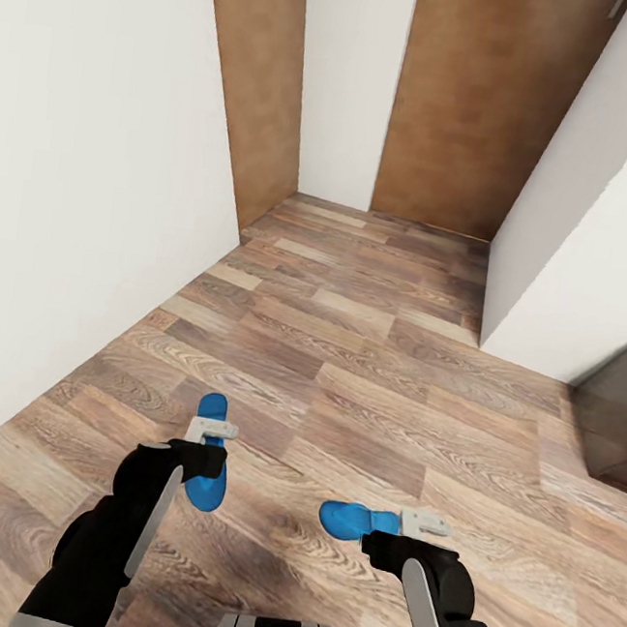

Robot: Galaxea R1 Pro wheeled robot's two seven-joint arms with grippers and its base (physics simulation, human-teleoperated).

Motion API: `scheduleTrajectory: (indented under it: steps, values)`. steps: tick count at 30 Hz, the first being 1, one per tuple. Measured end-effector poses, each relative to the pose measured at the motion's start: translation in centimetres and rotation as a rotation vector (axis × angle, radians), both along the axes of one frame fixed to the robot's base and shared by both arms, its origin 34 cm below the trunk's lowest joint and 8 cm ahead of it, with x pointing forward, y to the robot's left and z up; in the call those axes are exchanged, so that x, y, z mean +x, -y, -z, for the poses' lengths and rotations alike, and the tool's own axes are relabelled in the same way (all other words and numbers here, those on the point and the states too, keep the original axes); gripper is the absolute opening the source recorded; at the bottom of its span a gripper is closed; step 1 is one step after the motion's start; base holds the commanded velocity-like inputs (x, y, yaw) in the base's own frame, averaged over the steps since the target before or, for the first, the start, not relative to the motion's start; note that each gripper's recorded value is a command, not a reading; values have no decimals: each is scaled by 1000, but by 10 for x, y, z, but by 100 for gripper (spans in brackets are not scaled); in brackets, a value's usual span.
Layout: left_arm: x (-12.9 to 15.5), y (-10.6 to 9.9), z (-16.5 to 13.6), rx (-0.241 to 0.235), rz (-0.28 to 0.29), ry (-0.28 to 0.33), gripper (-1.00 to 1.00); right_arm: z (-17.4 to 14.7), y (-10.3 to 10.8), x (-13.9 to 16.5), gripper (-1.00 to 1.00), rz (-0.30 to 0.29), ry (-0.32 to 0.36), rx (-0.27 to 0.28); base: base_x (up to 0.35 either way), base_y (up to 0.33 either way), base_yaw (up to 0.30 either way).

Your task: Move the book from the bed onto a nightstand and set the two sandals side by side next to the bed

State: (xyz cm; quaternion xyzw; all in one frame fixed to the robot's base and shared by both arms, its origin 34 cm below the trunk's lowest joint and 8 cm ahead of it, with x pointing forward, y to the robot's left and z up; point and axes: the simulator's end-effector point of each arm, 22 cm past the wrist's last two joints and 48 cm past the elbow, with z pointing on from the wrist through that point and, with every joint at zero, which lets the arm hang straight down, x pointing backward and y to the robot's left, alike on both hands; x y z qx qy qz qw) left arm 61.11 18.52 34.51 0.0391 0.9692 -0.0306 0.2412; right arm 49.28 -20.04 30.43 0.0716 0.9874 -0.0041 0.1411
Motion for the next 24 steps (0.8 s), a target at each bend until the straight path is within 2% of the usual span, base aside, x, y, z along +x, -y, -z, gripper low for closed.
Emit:
scheduleTrajectory:
  steps: [7, 24]
  values:
    - [0, 1, 0, -2, 1, -1, -100, -1, 0, 1, 100, 0, 2, 0, 0, 200, -284]
    - [0, 2, 0, -4, 2, -1, -100, -1, 0, 1, 100, 2, 3, 1, 0, 283, -284]
